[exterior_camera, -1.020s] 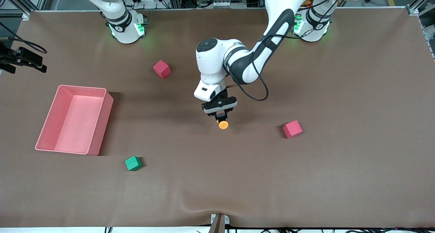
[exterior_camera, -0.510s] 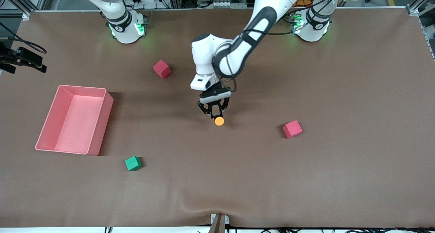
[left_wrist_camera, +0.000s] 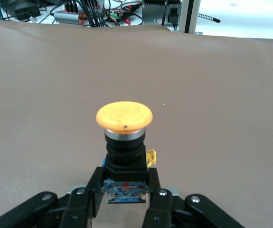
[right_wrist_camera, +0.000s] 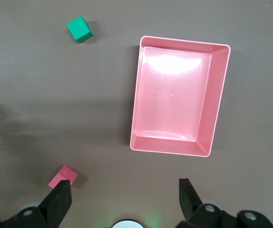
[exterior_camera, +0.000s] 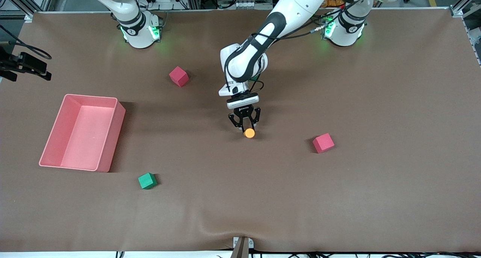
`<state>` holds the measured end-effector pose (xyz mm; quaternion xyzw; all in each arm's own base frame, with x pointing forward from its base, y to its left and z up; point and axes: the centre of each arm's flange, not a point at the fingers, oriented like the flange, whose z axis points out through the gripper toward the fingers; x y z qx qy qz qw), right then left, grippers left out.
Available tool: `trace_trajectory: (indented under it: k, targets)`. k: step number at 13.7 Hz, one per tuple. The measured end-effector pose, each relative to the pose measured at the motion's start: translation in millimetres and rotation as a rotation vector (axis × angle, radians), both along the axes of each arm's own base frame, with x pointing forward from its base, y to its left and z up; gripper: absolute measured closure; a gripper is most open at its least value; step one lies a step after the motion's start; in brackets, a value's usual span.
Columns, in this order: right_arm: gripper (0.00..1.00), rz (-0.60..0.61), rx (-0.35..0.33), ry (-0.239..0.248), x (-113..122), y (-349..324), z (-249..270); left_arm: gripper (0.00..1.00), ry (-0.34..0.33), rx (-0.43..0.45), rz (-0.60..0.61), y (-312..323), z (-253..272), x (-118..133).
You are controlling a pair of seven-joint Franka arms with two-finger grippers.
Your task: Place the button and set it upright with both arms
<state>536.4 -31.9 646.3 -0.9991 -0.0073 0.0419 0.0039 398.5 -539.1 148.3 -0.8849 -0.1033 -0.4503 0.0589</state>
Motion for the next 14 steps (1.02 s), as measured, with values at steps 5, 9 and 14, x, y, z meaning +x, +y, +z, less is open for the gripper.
trace_trajectory:
  k: [5,9,14]
  targets:
    - [0.00,0.002,0.000,0.000,0,1,0,0.59,-0.065,-0.048,0.003,-11,12,4]
    - [0.00,0.002,0.000,0.000,0,1,0,0.59,-0.058,-0.062,0.017,-14,-13,1]
    - [0.00,0.002,0.000,0.000,0,1,0,0.59,-0.064,-0.067,0.013,-20,-24,-2]
